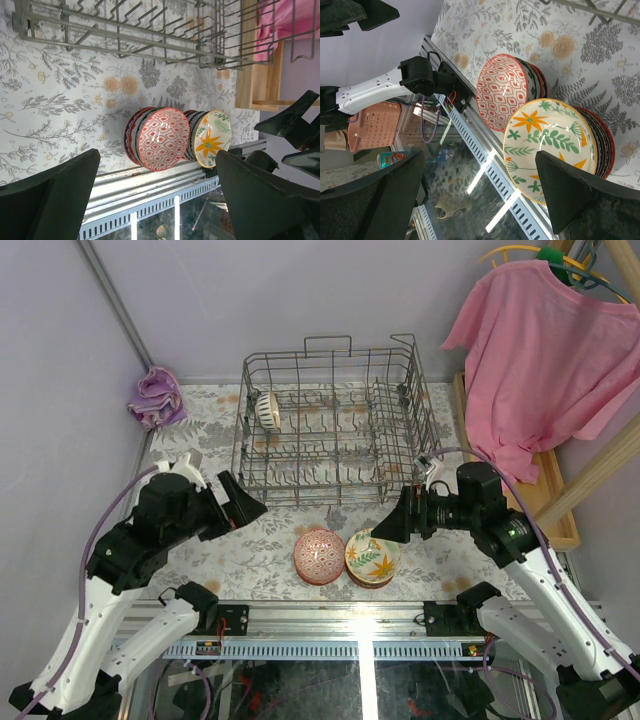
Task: Load the bowls into the dish rack
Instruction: Pick up the bowl from the center of the board, then place the bowl in the dish rack.
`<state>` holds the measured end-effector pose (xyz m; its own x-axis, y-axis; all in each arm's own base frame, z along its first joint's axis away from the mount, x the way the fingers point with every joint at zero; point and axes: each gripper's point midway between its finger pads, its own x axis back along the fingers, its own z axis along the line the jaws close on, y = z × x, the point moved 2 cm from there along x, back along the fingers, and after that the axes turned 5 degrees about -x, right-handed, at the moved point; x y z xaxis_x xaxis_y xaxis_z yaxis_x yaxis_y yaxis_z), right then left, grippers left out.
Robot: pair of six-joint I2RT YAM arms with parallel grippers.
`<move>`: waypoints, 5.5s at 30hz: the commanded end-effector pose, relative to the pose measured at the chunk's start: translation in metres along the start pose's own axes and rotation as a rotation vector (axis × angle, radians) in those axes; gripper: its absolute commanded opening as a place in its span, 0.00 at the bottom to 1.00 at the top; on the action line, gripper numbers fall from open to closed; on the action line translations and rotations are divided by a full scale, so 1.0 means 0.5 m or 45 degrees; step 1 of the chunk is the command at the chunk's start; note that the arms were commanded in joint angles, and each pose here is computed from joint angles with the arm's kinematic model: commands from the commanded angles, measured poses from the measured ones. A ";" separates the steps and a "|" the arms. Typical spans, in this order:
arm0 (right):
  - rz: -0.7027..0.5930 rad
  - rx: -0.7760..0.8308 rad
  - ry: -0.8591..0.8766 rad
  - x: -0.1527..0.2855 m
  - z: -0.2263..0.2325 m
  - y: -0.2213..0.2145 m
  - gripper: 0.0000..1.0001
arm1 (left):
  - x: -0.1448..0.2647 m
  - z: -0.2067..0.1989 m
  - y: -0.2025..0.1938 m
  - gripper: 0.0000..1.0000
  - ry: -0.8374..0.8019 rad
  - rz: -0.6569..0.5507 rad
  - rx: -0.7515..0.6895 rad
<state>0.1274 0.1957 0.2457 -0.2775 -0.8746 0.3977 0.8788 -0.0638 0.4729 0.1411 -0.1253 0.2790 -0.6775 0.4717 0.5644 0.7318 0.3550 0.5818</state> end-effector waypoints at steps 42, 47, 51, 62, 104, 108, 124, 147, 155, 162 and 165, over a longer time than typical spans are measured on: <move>0.344 0.523 -1.102 -0.163 -0.031 -0.173 0.52 | -0.052 0.046 -0.126 1.00 -0.123 0.283 -0.150; 0.346 0.559 -1.172 -0.164 -0.046 -0.169 0.45 | -0.047 0.043 -0.119 1.00 -0.115 0.274 -0.153; 0.357 0.599 -1.192 -0.168 -0.050 -0.166 0.44 | -0.044 0.046 -0.118 1.00 -0.098 0.270 -0.151; 0.349 0.598 -1.185 -0.162 -0.057 -0.168 0.34 | -0.047 0.049 -0.119 1.00 -0.090 0.266 -0.140; 0.112 0.516 -0.921 -0.146 0.070 -0.090 0.00 | -0.050 0.063 -0.133 1.00 -0.081 0.274 -0.145; 0.063 0.492 -0.852 -0.135 0.092 -0.078 0.00 | -0.045 0.058 -0.127 1.00 -0.092 0.262 -0.164; -0.099 0.405 -0.575 -0.101 0.175 -0.006 0.00 | -0.038 0.052 -0.115 1.00 -0.083 0.253 -0.186; -0.338 0.396 -0.189 -0.141 0.301 0.337 0.00 | -0.017 0.059 -0.099 1.00 -0.044 0.169 -0.185; -0.398 0.358 -0.025 -0.185 0.297 0.474 0.00 | 0.007 0.062 -0.098 1.00 -0.043 0.112 -0.157; -0.414 0.332 0.116 -0.251 0.258 0.557 0.00 | 0.024 0.066 -0.099 1.00 -0.029 0.103 -0.153; -0.421 0.327 0.174 -0.276 0.244 0.581 0.00 | 0.032 0.065 -0.098 1.00 -0.026 0.096 -0.149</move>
<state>0.3664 0.3433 0.3669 -0.5104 -0.7966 0.3239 0.7077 -0.1750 0.6845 0.1048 -0.1099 0.2281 -0.6145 0.4881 0.6198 0.7744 0.2232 0.5921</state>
